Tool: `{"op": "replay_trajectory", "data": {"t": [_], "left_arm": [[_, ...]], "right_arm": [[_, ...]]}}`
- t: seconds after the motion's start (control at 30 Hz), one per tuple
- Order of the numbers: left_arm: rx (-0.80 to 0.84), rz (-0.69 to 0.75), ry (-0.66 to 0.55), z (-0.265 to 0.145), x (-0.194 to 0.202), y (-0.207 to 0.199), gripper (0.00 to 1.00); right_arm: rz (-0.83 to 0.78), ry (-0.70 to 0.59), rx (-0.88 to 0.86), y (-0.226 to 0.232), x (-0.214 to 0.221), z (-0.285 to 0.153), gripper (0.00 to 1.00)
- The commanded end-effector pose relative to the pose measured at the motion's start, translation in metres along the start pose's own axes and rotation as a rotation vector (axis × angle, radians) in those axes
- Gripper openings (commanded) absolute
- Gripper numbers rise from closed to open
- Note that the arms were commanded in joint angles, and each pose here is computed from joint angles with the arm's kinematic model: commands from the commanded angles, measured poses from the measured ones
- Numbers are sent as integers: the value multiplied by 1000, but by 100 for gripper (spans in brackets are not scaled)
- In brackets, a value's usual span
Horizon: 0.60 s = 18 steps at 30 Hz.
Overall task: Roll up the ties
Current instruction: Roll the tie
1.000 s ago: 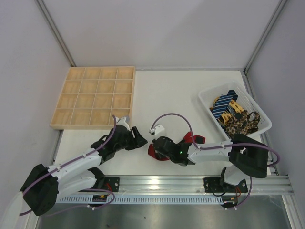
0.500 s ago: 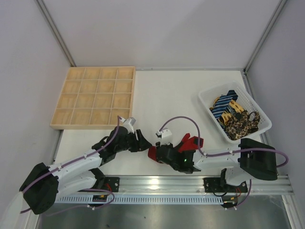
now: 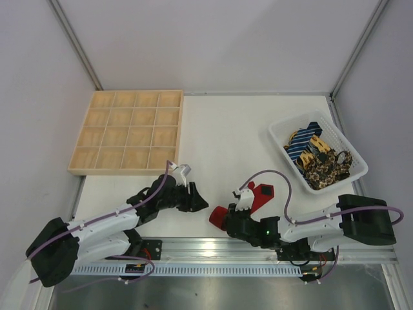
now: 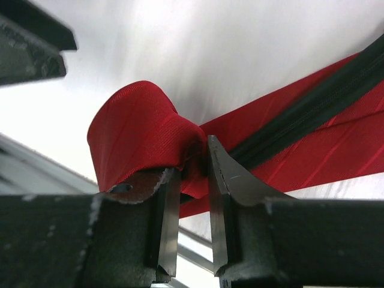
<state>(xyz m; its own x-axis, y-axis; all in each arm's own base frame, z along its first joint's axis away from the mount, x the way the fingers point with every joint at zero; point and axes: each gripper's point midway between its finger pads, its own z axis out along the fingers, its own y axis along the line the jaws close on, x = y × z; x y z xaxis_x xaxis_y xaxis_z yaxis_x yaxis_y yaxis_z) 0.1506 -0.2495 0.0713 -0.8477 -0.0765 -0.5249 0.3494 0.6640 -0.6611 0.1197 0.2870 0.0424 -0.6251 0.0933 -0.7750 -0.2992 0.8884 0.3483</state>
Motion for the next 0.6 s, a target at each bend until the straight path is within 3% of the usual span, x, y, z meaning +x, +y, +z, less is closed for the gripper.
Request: {"op": "replay_trajectory", "data": {"t": [0.0, 0.23, 0.57], "left_arm": [[72, 93, -19, 1, -20, -26, 55], [127, 107, 20, 11, -24, -41, 56], [144, 130, 126, 33, -10, -51, 55]], "right_arm": [[162, -74, -75, 14, -9, -7, 22], [315, -94, -191, 25, -6, -23, 21], [422, -70, -181, 8, 9, -41, 23]]}}
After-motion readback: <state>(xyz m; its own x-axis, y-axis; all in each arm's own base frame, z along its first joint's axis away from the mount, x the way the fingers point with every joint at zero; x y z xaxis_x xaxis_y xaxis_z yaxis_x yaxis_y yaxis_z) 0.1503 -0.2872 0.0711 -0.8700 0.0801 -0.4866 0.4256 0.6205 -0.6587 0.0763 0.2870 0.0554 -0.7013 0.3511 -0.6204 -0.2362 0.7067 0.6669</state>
